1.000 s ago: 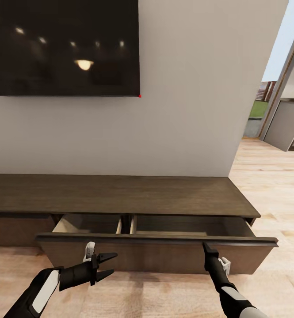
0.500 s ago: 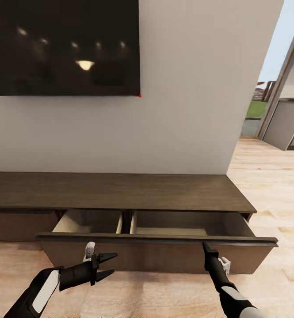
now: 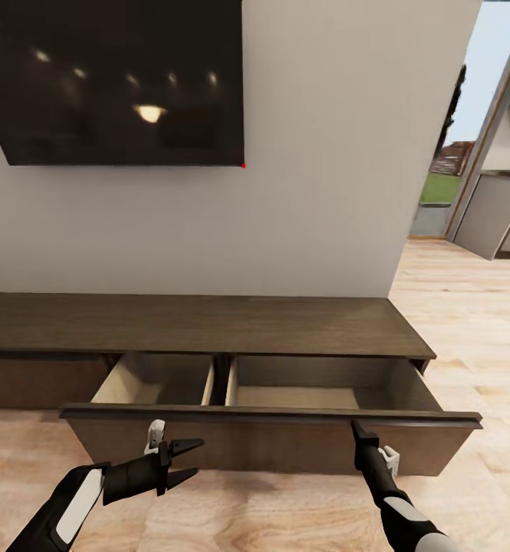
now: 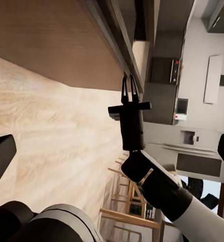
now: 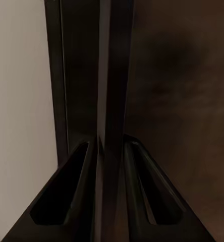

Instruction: Place each of the two pumpkins and all three candles from the living room inside a cabinet in the living room (use any cabinet), then make sure every cabinet is closed, and position the cauldron so it is next to a table in the living room.

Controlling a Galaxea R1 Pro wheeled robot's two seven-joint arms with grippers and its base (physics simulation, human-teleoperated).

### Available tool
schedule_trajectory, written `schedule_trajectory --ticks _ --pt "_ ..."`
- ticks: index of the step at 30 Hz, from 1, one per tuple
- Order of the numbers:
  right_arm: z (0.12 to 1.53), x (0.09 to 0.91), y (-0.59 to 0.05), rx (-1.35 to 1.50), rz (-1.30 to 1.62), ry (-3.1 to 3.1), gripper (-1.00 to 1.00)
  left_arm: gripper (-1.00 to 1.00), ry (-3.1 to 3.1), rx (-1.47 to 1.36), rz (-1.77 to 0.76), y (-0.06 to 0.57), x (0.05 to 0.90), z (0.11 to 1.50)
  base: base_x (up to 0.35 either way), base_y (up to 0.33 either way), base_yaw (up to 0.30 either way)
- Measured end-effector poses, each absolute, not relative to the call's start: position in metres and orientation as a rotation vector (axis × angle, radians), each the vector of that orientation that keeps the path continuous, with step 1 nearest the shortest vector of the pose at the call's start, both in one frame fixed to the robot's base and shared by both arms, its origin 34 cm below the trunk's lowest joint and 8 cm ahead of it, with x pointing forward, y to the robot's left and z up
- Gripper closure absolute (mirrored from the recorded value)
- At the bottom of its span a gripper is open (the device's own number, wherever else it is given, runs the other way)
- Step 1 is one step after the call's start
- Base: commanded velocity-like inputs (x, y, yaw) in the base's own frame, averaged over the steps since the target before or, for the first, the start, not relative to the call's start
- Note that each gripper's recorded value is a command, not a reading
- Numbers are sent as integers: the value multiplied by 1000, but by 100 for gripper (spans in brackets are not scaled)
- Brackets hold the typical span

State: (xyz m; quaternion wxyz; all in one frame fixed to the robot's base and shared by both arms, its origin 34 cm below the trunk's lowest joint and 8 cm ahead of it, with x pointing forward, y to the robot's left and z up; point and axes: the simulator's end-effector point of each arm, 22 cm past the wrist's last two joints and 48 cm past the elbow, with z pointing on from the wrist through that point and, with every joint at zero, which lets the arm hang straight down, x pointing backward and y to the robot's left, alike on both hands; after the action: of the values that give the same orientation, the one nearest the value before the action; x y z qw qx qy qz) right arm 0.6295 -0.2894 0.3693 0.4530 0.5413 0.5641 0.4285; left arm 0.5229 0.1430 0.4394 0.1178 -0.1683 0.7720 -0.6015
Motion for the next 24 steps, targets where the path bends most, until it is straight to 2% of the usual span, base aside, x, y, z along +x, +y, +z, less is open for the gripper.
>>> schedule_trajectory --ticks 24 --pt "369 629 -289 1335 1059 1393 100 -100 2257 -494 -1760 143 523 440 -98 0 0"
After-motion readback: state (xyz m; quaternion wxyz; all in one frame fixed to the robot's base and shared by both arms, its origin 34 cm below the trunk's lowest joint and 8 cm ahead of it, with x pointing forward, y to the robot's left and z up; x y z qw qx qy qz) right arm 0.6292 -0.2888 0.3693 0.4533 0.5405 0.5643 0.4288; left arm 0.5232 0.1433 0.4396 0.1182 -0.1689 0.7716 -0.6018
